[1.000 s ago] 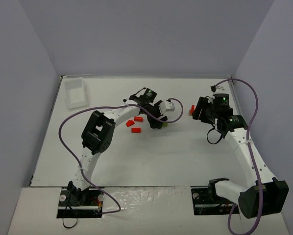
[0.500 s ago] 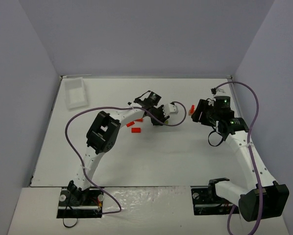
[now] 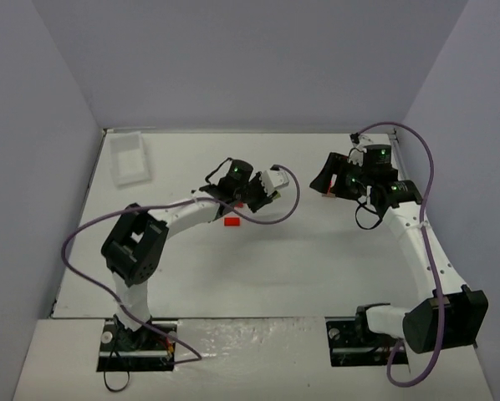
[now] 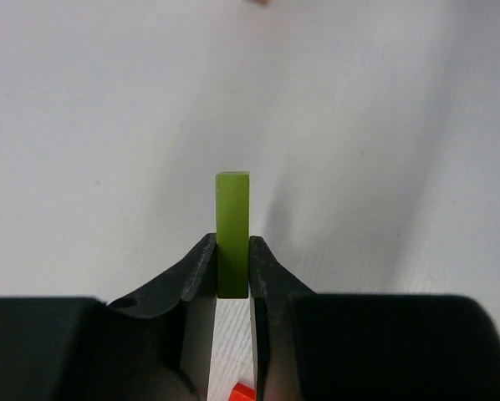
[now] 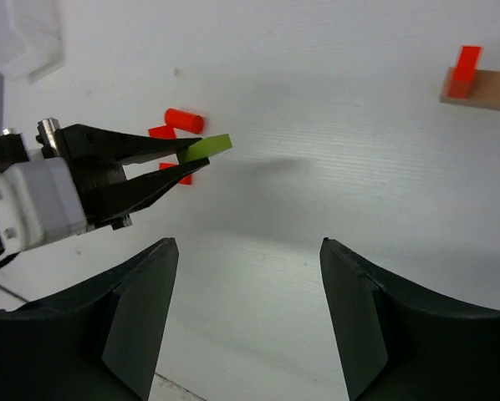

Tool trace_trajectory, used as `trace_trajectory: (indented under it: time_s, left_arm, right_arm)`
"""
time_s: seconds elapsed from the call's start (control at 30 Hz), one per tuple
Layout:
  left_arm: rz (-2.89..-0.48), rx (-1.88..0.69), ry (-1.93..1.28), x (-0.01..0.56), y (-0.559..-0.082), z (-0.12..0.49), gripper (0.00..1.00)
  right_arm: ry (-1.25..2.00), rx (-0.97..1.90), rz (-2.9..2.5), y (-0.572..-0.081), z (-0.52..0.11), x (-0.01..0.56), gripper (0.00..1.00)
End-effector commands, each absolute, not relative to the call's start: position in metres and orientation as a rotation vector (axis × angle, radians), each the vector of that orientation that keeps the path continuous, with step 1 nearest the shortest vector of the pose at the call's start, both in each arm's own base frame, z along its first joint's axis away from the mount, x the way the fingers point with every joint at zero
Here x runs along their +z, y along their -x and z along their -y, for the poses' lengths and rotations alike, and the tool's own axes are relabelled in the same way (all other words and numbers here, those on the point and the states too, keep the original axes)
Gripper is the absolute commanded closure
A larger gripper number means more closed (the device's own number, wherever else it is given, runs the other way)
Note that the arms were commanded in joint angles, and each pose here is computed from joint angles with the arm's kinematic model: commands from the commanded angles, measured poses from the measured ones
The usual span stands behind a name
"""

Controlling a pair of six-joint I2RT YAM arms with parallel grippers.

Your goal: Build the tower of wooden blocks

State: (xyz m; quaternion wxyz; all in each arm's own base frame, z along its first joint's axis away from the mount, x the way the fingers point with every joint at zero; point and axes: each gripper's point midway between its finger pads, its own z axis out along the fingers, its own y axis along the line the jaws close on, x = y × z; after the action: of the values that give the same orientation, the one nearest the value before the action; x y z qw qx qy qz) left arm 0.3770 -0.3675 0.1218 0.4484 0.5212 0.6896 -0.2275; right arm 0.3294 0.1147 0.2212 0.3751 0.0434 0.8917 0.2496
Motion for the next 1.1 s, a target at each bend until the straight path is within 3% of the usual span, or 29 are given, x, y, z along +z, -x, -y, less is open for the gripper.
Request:
trace_trajectory:
  time_s: [0.0,0.27,0.77,0.93,1.07]
  left_arm:
    - [-1.417,-0.643,-0.965,0.244,-0.389,0.377,1.00]
    - [-1.286,-0.760,-0.853,0.293,-0.366,0.376,1.00]
    - [-1.219,-0.820,-0.898,0.311,-0.336,0.383,1.00]
    - [-1.218,-0.837,-0.876,0.314,-0.331,0.380,0.99]
    - [-1.224,-0.840,-0.876,0.312,-0.332,0.380,0.99]
  right_arm:
    - [0.051,0.896,-2.200,-0.347,-0.152,0.261,0.31]
    - [0.230,1.041,-2.168,-0.357,-0.184,0.279,0.25]
    - [0.350,0.976,-2.194,-0.367,-0.220,0.263,0.26]
    - [0.358,0.980,-2.199,-0.369,-0.222,0.260,0.31]
    - [0.371,0.984,-2.194,-0.368,-0.222,0.260,0.41]
